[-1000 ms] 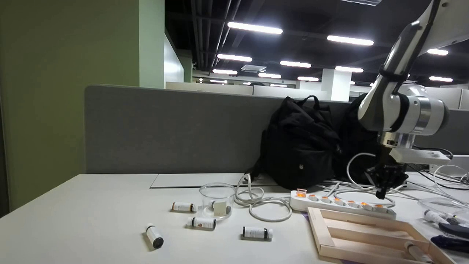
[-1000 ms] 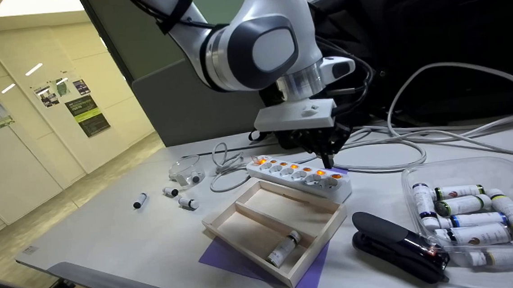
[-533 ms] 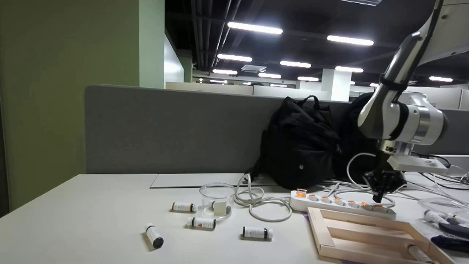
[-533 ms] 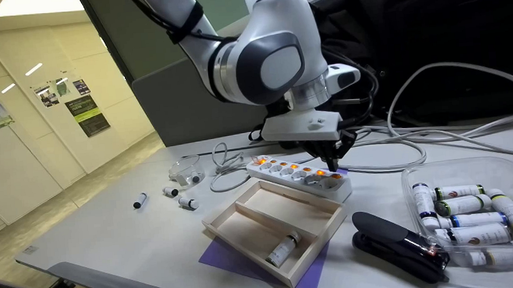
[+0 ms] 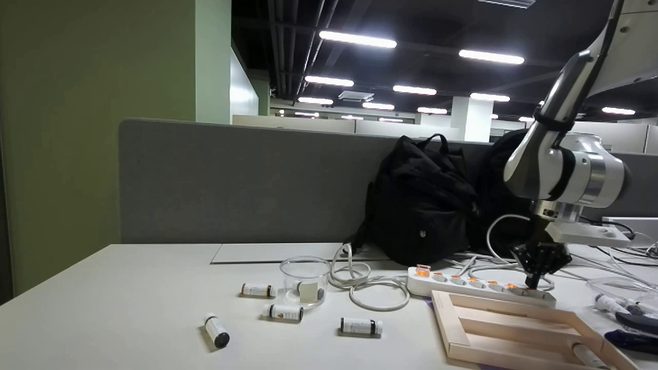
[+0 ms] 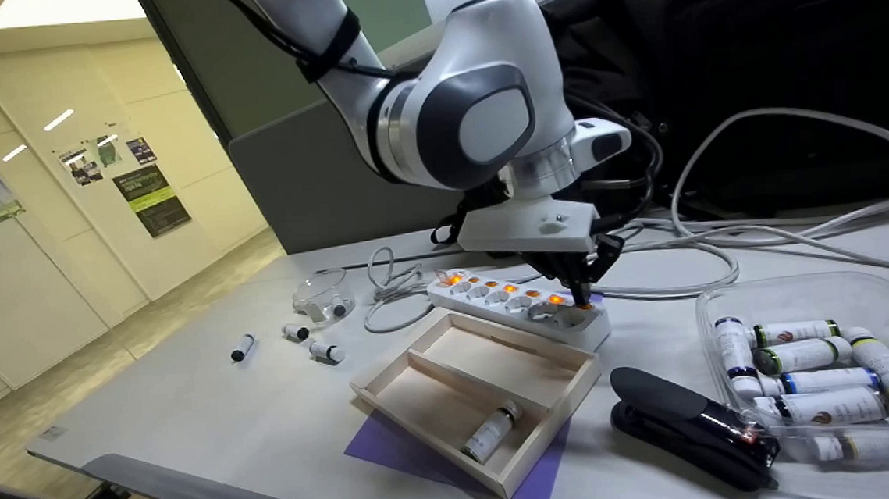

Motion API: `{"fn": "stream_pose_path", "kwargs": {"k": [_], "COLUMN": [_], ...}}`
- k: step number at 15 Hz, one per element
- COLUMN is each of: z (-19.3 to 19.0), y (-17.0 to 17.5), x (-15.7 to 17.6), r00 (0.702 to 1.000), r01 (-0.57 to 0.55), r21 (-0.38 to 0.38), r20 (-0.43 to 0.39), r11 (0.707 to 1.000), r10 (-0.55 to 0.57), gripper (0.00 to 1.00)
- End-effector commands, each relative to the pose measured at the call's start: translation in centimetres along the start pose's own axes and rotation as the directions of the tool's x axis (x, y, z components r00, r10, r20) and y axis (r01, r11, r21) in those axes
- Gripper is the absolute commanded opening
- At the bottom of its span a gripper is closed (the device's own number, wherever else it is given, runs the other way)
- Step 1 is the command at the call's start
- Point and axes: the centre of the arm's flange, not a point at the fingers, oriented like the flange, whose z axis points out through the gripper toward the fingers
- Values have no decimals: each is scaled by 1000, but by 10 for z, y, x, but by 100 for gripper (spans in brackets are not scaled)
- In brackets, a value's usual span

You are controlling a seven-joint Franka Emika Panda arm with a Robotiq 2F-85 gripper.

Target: Turn on the first switch on the right

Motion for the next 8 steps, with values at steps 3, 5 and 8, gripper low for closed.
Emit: {"fn": "stream_pose_path", "kwargs": {"k": [3,5,8], "z": [20,27,2], "y": [27,36,30], "x": [-19,-28,-10], "r00": [998,997,996], "r01": [-46,-63,-79], "r21": [-15,-17,9], "r20": [32,51,35], "r11": [999,998,997], "r10": [47,64,79], "gripper": [0,0,0]}}
